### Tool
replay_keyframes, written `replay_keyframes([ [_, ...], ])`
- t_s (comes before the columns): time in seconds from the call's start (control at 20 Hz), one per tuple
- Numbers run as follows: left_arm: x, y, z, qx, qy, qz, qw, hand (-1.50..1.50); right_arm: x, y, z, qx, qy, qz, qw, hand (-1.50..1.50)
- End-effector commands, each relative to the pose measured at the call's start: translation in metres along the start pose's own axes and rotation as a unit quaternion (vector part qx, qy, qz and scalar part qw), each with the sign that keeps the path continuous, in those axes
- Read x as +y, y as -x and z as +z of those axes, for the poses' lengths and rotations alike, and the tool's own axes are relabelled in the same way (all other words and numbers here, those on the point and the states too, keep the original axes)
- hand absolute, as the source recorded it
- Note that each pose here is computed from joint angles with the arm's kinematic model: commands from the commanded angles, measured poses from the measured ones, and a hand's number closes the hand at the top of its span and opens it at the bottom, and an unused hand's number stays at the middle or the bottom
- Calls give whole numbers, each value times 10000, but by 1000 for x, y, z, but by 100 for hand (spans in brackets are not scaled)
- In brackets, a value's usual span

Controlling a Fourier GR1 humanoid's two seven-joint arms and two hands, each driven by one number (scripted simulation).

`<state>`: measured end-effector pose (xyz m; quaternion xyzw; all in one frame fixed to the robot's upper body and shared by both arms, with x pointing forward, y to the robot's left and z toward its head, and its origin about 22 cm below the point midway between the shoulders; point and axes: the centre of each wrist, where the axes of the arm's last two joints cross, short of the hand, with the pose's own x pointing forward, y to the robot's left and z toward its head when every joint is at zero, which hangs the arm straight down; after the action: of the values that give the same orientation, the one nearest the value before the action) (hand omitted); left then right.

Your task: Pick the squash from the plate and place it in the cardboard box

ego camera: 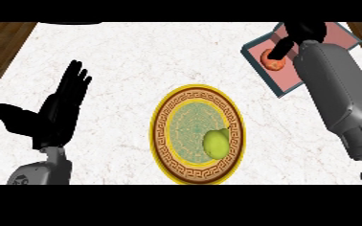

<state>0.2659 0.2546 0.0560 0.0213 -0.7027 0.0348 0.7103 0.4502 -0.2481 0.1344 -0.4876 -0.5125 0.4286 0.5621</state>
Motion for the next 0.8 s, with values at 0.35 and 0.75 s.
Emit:
replay_keyframes([
  [0.35,10,-7,0,-22,-53,-22,10000,0,-31,11,-5,-762,1943,-2513,9451,-150],
  [0.75,13,3,4,5,-298,32,9995,0,-51,39,-4,-536,1770,-4911,8512,-150],
])
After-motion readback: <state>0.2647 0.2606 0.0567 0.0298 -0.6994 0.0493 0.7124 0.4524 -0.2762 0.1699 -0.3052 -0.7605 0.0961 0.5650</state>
